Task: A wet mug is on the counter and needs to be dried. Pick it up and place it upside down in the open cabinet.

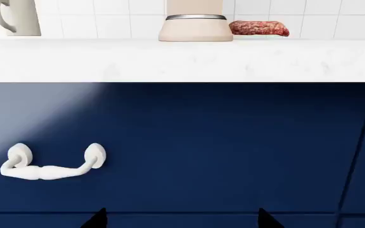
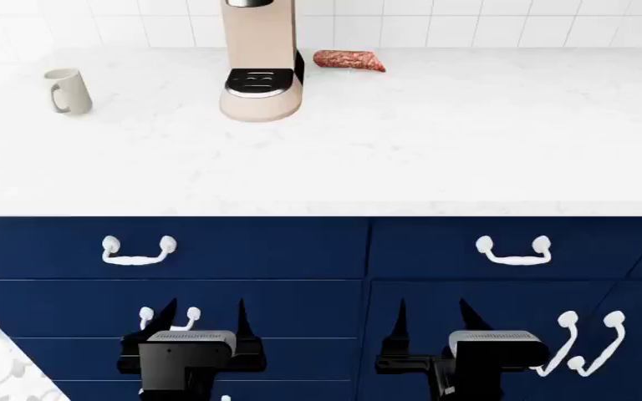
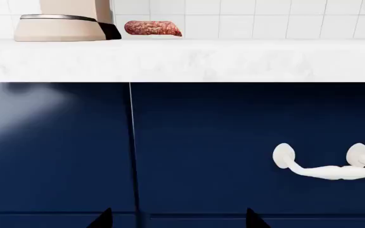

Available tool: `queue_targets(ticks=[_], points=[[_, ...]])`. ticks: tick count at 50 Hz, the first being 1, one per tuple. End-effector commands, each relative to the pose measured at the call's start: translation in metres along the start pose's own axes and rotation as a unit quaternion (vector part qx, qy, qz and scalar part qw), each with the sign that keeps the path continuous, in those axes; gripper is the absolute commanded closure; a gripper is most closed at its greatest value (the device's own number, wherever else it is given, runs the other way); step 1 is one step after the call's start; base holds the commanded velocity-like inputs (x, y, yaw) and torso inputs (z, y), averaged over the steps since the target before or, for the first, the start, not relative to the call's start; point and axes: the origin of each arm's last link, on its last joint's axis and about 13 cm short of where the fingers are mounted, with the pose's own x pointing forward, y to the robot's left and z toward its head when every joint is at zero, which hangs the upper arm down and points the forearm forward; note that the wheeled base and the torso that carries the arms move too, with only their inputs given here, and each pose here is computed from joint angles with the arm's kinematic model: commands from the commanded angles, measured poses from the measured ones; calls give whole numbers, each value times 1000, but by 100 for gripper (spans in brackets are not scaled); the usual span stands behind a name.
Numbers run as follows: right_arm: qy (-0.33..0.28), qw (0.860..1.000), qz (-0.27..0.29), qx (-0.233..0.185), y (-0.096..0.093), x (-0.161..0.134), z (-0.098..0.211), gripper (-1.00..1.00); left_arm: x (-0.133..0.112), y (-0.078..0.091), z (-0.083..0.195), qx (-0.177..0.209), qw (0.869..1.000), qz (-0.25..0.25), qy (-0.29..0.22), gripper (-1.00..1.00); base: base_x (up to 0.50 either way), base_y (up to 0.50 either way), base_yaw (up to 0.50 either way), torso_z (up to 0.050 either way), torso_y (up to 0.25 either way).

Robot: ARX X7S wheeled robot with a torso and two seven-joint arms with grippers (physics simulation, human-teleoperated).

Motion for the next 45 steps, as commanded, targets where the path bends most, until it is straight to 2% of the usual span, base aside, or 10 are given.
queue_targets(ticks=[1,5,7,11,20,25,31,45], points=[[-2,1000,0,-7,1,1,8,-100,-1,0,7,-4,1000,1,-12,-100,0,0,0,0,0],[-23,999,8,-38,4,3,39,-100,-2,0,29,0,999,-11,-40,-100,0,0,0,0,0],[-37,998,11,-54,4,3,53,-100,0,1,30,3,999,-10,-43,-100,0,0,0,0,0],[-48,997,21,-59,5,0,67,-100,-1,0,42,4,998,-12,-56,-100,0,0,0,0,0],[-90,993,20,-75,1,5,101,-100,10,4,91,19,994,-12,-105,-100,0,0,0,0,0],[-114,990,18,-85,-1,4,114,-100,13,7,104,25,993,-3,-119,-100,0,0,0,0,0],[-137,987,-9,-85,-12,6,126,-100,19,13,117,31,990,12,-140,-100,0,0,0,0,0],[-152,984,-36,-88,-19,6,127,-100,17,18,116,34,989,26,-142,-100,0,0,0,0,0]])
